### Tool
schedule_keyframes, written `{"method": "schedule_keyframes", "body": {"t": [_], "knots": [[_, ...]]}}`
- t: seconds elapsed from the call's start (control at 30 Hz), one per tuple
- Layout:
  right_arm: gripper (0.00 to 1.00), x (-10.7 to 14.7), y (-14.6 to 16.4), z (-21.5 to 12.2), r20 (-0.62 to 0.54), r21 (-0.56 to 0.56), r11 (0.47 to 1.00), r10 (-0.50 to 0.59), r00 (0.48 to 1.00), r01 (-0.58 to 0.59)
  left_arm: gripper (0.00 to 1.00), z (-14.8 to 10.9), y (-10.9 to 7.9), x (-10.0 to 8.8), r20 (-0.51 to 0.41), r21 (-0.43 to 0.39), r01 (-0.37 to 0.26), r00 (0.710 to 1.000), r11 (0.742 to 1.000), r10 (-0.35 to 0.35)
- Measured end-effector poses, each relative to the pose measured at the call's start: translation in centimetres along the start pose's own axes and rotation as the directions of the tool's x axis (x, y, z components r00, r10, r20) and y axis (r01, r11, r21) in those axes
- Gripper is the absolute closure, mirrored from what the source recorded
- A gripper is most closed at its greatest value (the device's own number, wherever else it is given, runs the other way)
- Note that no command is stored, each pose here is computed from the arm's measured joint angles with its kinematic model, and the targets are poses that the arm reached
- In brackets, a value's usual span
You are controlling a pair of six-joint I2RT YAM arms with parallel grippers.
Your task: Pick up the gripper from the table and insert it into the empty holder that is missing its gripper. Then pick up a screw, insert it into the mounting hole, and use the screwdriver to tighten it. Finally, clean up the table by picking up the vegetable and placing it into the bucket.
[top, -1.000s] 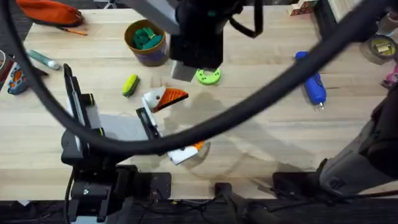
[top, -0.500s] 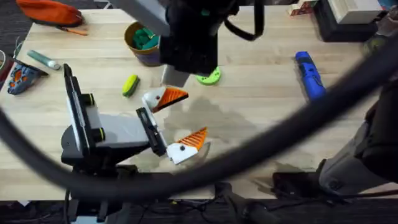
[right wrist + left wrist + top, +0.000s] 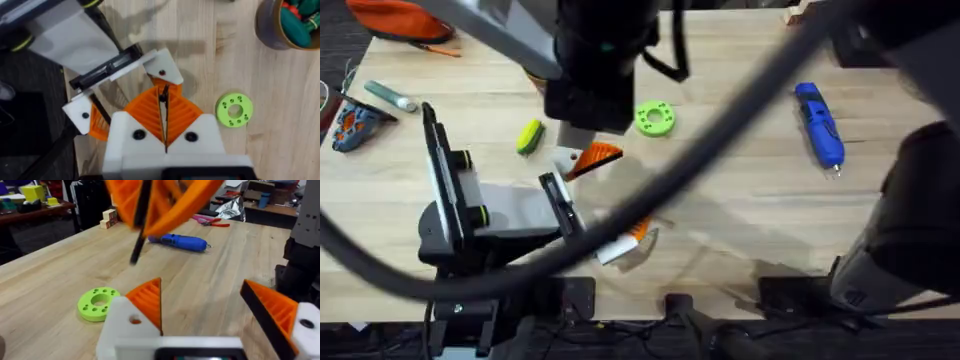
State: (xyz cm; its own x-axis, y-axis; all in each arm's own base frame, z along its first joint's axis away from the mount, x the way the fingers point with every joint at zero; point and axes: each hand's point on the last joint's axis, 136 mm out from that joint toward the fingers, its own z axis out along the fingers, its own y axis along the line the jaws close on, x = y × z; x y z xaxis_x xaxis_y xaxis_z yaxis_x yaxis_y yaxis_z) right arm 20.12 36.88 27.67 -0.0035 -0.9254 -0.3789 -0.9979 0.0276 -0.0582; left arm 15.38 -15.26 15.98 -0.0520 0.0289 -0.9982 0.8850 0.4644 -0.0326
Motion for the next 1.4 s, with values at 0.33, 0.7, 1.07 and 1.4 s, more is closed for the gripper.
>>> {"method": "schedule_keyframes", "body": {"t": [0.33, 0.7, 1.07, 1.4], "knots": [[0.997, -0.1, -0.3, 1.9, -0.027, -0.019, 1.000, 0.003, 1.000, -0.004, 0.015, 0.0, 0.0, 0.0, 0.000, 0.000, 0.000, 1.000, 1.000, 0.000], [0.997, 0.3, 0.6, 2.7, -0.052, -0.081, 0.997, 0.011, 0.999, -0.016, 0.015, 0.0, 0.0, 0.0, 0.000, 0.000, 0.000, 1.000, 1.000, 0.000], [0.997, 0.0, 0.4, 2.9, -0.041, -0.075, 0.997, 0.010, 0.999, -0.013, 0.015, 0.0, 0.0, 0.0, 0.000, 0.000, 0.000, 1.000, 1.000, 0.000], [0.997, 0.3, 0.2, 4.1, -0.076, -0.083, 0.996, 0.014, 0.997, -0.020, 0.015, 0.0, 0.0, 0.0, 0.000, 0.000, 0.000, 1.000, 1.000, 0.000]]}}
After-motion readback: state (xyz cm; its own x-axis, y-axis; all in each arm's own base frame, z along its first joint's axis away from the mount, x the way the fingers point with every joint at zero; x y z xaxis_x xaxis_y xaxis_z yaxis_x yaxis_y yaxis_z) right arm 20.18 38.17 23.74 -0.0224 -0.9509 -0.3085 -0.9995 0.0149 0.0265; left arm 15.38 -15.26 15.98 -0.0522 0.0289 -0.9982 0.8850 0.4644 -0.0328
